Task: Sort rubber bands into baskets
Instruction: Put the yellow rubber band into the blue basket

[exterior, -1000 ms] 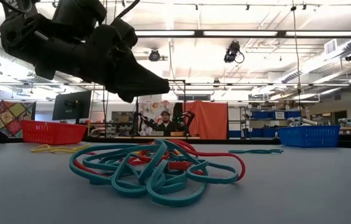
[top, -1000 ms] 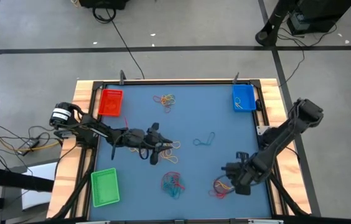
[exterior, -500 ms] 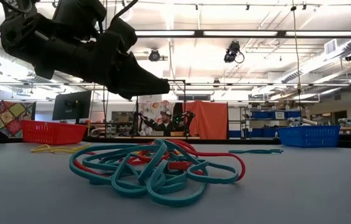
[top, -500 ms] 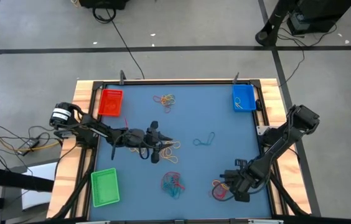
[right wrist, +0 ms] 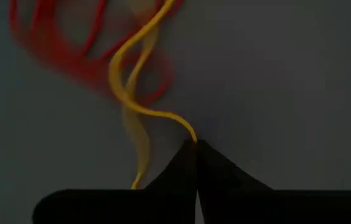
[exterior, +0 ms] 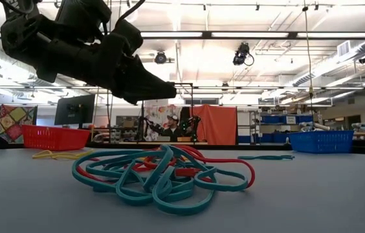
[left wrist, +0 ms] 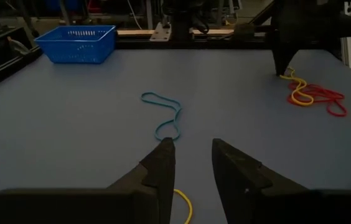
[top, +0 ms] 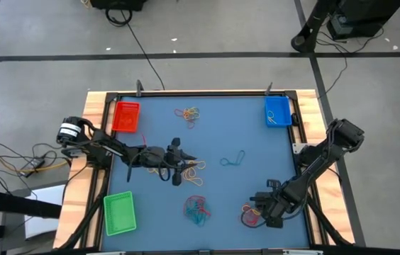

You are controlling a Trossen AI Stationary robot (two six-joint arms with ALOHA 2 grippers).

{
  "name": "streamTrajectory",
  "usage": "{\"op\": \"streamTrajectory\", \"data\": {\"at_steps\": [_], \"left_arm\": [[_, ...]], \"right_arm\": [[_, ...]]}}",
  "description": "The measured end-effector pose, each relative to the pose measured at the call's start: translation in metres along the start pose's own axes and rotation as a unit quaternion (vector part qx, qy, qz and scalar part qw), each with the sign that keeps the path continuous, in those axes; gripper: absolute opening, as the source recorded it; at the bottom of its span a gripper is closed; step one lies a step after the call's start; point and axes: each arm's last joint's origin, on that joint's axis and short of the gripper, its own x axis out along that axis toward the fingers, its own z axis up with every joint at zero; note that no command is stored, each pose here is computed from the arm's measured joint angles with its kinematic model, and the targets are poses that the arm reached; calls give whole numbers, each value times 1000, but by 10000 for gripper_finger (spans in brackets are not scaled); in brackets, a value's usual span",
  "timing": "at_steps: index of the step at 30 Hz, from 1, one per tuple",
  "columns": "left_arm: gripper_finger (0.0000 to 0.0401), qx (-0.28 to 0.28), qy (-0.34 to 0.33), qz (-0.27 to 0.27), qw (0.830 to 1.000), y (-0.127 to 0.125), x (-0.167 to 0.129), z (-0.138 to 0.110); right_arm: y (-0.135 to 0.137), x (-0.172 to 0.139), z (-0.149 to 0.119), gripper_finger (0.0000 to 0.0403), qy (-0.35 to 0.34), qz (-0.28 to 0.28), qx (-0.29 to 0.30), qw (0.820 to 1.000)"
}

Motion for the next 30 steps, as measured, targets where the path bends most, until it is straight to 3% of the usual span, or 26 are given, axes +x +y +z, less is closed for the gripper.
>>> {"op": "streamTrajectory", "data": {"at_steps": [6, 9, 14, 20, 27, 30], "left_arm": [[111, -8, 0, 0, 1000, 0, 0, 0], [111, -9, 0, 0, 1000, 0, 0, 0], [111, -8, 0, -7, 1000, -1, 0, 0], [111, -8, 0, -7, 1000, -1, 0, 0], [111, -3, 0, -8, 1000, -1, 0, 0], [111, -6, 0, -8, 1000, -1, 0, 0]], "right_arm": [[-17, -35, 6, 5, -90, -14, 45, 995], [-27, -52, 10, 4, -159, -31, 80, 984], [-48, -77, 19, 4, -282, -46, 208, 936], [-73, -97, 28, 3, -381, -110, 245, 885], [-114, -111, 34, 3, -410, -221, 291, 836], [-137, -116, 33, 3, -385, -256, 324, 826]]}}
